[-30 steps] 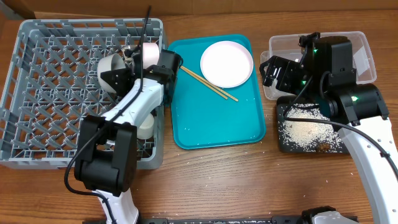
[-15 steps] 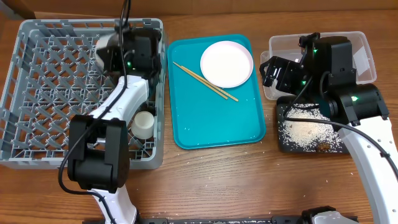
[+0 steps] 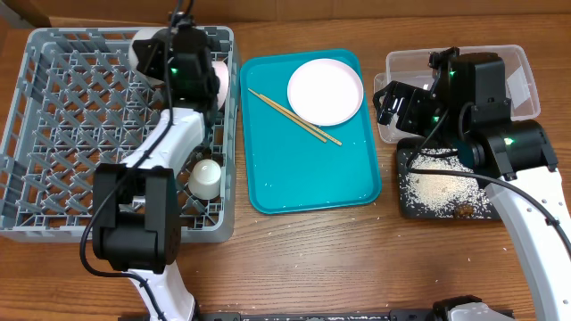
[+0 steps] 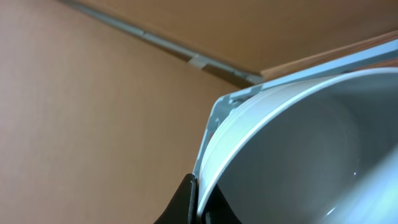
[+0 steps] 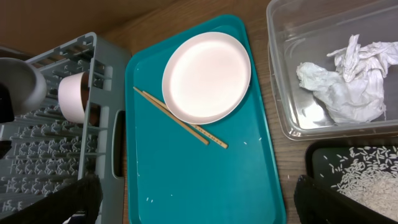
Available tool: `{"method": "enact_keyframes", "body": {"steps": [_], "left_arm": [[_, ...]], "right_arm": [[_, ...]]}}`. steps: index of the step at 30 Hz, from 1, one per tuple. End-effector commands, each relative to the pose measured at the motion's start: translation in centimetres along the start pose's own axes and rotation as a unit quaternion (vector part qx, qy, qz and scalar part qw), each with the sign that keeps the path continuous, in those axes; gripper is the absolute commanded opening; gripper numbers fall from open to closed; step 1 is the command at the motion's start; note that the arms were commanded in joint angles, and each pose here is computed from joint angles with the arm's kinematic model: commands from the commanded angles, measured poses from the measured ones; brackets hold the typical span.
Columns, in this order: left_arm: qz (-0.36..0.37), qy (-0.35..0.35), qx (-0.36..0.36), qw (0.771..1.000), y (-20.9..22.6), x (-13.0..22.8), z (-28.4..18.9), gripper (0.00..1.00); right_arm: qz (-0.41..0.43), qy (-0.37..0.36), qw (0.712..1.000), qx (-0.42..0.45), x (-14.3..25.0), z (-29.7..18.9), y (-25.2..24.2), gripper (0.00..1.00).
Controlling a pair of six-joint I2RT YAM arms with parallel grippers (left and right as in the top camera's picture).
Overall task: Sort waste into correct bins and load items into the dishwasher
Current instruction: 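Lower the grey bowl into the rack's top row and release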
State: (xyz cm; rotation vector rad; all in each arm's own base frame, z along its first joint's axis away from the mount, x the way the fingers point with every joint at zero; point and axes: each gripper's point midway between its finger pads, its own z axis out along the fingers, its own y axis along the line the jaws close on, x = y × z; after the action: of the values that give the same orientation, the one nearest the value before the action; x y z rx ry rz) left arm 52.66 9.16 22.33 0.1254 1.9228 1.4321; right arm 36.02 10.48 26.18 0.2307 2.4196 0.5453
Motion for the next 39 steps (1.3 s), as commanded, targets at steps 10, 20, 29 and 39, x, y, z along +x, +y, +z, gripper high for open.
{"method": "enact_keyframes", "body": {"steps": [10, 20, 29, 39], "left_arm": [[-0.057, 0.042, -0.03, 0.997, 1.5, 3.0, 2.9, 0.04], [-0.079, 0.062, -0.059, 0.993, -2.2, 4.9, 4.6, 0.04], [-0.088, 0.062, -0.068, 0.992, -3.5, 5.3, 4.8, 0.04], [-0.053, 0.048, -0.042, 0.997, -6.0, 3.4, 1.7, 0.31]], "right_arm": [[0.0, -0.002, 1.0, 0.003, -0.2, -0.1, 0.0, 1.0], [0.0, -0.002, 1.0, 0.003, -0.2, -0.1, 0.0, 1.0], [0.001, -0.003, 1.0, 0.003, -0.2, -0.1, 0.0, 1.0], [0.0, -0.003, 1.0, 0.003, -0.2, -0.1, 0.0, 1.0]]}}
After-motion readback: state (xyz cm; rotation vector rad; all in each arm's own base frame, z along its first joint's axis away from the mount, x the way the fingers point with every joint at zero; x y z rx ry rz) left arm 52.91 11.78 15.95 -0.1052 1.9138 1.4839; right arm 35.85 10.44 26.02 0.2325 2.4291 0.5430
